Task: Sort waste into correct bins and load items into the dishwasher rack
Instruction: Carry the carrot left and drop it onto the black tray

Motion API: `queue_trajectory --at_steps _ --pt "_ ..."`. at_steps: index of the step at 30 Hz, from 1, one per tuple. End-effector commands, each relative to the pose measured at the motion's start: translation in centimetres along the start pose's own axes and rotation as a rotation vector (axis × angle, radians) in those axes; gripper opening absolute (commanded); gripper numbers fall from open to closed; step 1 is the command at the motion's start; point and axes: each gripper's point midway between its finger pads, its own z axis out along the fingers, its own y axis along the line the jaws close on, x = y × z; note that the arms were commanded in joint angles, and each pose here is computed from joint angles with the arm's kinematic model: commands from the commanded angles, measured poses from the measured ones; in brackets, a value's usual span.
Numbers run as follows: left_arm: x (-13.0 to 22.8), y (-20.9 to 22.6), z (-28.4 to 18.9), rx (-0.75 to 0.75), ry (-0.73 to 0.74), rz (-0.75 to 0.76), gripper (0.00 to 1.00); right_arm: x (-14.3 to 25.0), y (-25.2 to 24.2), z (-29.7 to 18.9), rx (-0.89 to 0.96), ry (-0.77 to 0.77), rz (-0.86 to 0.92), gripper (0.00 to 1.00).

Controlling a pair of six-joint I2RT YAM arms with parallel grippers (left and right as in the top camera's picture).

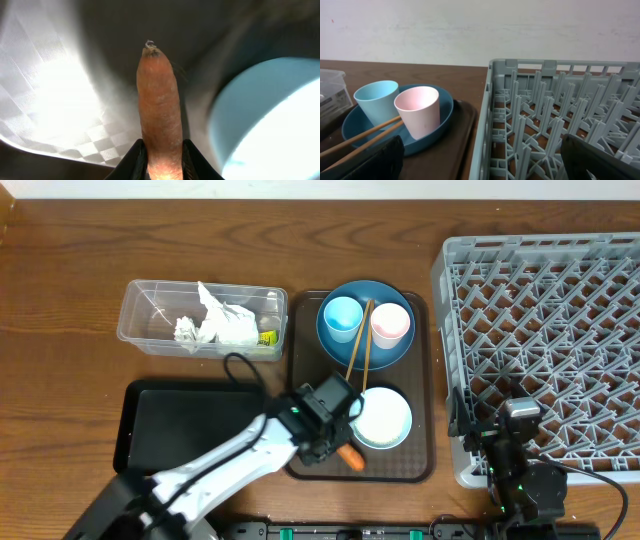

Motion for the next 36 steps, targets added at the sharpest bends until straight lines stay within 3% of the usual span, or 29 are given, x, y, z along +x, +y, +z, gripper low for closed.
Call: queue_trajectory --at_steps 1,12,23,29,36 --pt "-1.5 -0.7 -2.0 0.066 -0.044 0.056 0.14 0.2 0.2 0.0 -0.01 0.006 -0.004 0.99" --pt "-7.6 2.1 -7.4 0.113 -0.184 -0.055 0.14 0.2 0.2 0.0 -0.01 0.006 -0.004 0.99" --pt "-13.7 9.4 -11.2 0.046 -0.305 -0.247 0.14 0.2 0.2 0.0 -0.01 0.006 -0.004 0.99" --pt "-15.4 15.1 -12.3 -0.077 -0.358 -0.445 0.14 0.2 0.2 0.0 -0.01 0.006 -0.004 0.99" --pt "-15.3 18.8 -12.0 -0.159 -0.324 -0.543 0.15 0.2 0.2 0.0 -0.01 0.006 -0.004 0.99"
